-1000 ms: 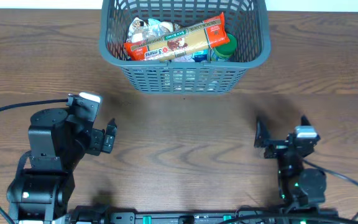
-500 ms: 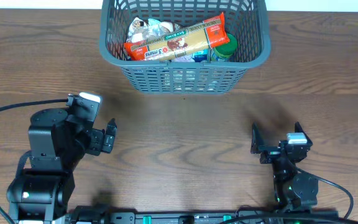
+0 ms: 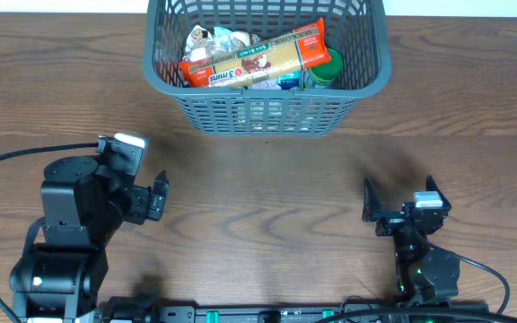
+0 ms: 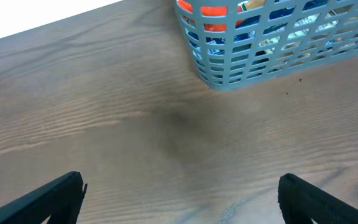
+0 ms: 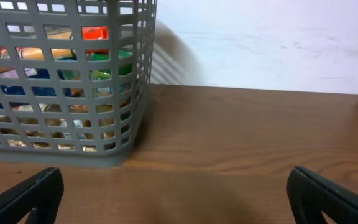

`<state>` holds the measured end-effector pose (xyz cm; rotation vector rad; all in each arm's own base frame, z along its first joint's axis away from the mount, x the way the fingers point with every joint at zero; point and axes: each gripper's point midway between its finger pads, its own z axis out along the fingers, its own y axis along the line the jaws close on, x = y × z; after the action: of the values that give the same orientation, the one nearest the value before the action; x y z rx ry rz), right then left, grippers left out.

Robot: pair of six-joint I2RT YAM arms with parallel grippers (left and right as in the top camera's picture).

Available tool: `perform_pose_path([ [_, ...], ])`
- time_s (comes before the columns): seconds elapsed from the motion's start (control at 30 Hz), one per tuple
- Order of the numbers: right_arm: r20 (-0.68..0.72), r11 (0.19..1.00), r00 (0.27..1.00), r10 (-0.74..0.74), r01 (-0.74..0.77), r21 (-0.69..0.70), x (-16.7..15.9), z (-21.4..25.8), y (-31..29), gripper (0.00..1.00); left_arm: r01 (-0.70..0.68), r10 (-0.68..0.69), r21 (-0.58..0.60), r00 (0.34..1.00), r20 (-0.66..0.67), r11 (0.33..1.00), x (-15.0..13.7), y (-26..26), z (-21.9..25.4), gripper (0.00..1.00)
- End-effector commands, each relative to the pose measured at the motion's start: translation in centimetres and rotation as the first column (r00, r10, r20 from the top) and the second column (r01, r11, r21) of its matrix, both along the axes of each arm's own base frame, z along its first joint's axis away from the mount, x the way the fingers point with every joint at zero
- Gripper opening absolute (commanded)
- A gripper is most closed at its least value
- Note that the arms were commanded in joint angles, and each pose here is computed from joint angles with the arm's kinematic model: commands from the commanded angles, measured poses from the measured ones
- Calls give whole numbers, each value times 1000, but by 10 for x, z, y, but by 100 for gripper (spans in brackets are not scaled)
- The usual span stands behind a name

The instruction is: Pack container

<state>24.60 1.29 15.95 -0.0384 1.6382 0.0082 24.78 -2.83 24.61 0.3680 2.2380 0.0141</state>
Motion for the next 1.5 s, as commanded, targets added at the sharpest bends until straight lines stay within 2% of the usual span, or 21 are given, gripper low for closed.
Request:
perform_pose_path([
  [0.0,0,1000,1000,4,-4,-18,0,-1,0,99,7,-7,3,1000,2,1000,0,0,0,99],
  [0.4,0,1000,1000,4,-4,-18,0,-1,0,99,7,-7,4,1000,11,1000,-2,0,2,98],
  [0.47,0,1000,1000,4,-4,-18,0,-1,0,99,4,-6,35,999,54,999,-8,4,11,98],
  [0.67,0,1000,1000,4,-4,-18,0,-1,0,99,8,-12,21,980,197,1000,-40,5,17,99],
  [0.87,0,1000,1000,4,-4,-18,0,-1,0,99,11,-4,-12,892,451,1000,-39,3,6,98],
  [1.0,0,1000,1000,4,-4,-18,0,-1,0,99,16,5,-26,772,635,1000,-26,2,13,98],
  [1.17,0,1000,1000,4,-4,-18,0,-1,0,99,20,14,-36,655,756,999,-14,1,7,99],
  [1.3,0,1000,1000,4,-4,-18,0,-1,0,99,20,16,-38,642,767,999,-7,1,-18,98],
  [1.47,0,1000,1000,4,-4,-18,0,-1,0,99,-68,106,-82,701,706,994,-2,16,-49,98],
])
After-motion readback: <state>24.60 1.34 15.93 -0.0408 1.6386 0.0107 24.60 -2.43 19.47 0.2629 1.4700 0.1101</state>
